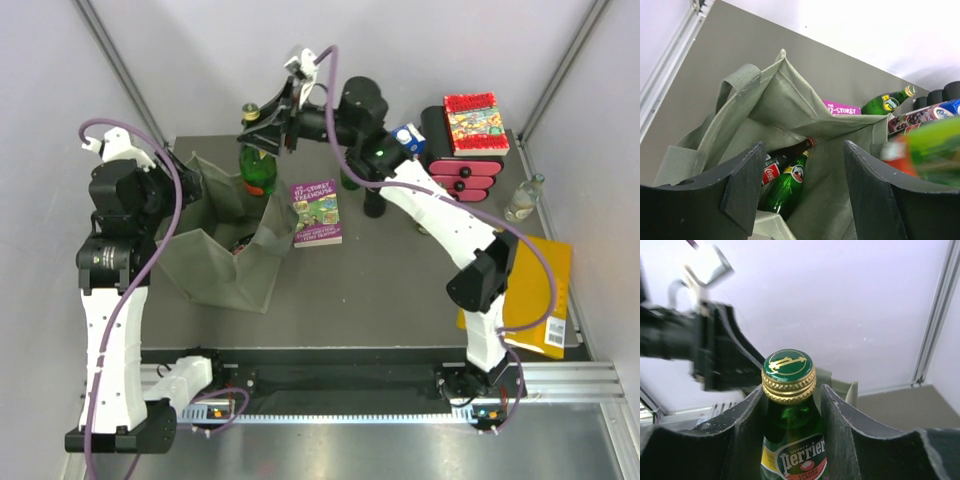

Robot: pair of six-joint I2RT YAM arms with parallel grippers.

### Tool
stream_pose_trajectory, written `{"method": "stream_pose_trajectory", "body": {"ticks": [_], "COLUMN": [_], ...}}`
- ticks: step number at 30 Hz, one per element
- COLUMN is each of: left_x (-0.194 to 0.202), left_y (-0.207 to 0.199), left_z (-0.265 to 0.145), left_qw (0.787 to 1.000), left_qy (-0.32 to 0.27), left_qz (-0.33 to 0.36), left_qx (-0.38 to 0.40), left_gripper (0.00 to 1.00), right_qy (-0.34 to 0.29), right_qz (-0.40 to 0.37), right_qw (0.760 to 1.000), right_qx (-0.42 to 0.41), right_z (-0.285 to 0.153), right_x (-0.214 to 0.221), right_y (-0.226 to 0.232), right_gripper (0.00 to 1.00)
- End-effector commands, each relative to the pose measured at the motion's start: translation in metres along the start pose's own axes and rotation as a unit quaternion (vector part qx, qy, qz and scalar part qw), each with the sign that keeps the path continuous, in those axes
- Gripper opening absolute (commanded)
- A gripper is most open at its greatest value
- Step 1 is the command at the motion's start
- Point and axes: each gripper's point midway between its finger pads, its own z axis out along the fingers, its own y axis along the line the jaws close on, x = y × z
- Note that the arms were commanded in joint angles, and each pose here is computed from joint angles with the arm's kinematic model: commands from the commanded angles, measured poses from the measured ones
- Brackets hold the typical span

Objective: Take the beverage out of the canvas bag
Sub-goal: Take out the drink from the canvas bag, then place the drink at the center of the board.

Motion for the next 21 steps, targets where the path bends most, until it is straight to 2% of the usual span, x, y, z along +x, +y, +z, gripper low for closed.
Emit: {"method": "stream_pose_trajectory", "body": {"ticks": [1, 8, 9, 14, 16, 17, 21], "left_x": [-0.011, 0.011, 0.013, 0.023, 0.027, 0.028, 0.031], "left_y": [-0.013, -0.023, -0.023, -0.023, -0.022, -0.022, -0.020], "left_z": [0.005, 0.025, 0.028, 0.036, 0.040, 0.041, 0.045], "left_qw": [0.999, 0.997, 0.997, 0.997, 0.996, 0.996, 0.996], "left_qy": [-0.033, -0.001, 0.002, 0.017, 0.023, 0.024, 0.027], "left_qz": [-0.016, -0.035, -0.036, -0.041, -0.043, -0.044, -0.046], "left_qx": [0.033, 0.067, 0.069, 0.071, 0.071, 0.071, 0.065], "left_gripper": [0.68, 0.68, 0.68, 0.68, 0.68, 0.68, 0.69], "right_qy": [-0.136, -0.074, -0.050, 0.006, 0.023, 0.050, 0.095], "right_qz": [-0.129, -0.159, -0.144, -0.153, -0.176, -0.162, -0.161], "right_qw": [0.981, 0.984, 0.988, 0.984, 0.977, 0.975, 0.961], "right_qx": [-0.043, 0.014, 0.026, 0.094, 0.117, 0.142, 0.205], "right_z": [-0.052, -0.094, -0.098, -0.141, -0.156, -0.170, -0.209], "right_x": [-0.150, -0.130, -0.110, -0.065, -0.051, -0.026, 0.025], "right_y": [0.068, 0.051, 0.041, 0.017, 0.006, -0.001, -0.025], "right_gripper": [0.00, 0.00, 0.00, 0.00, 0.00, 0.00, 0.00]}}
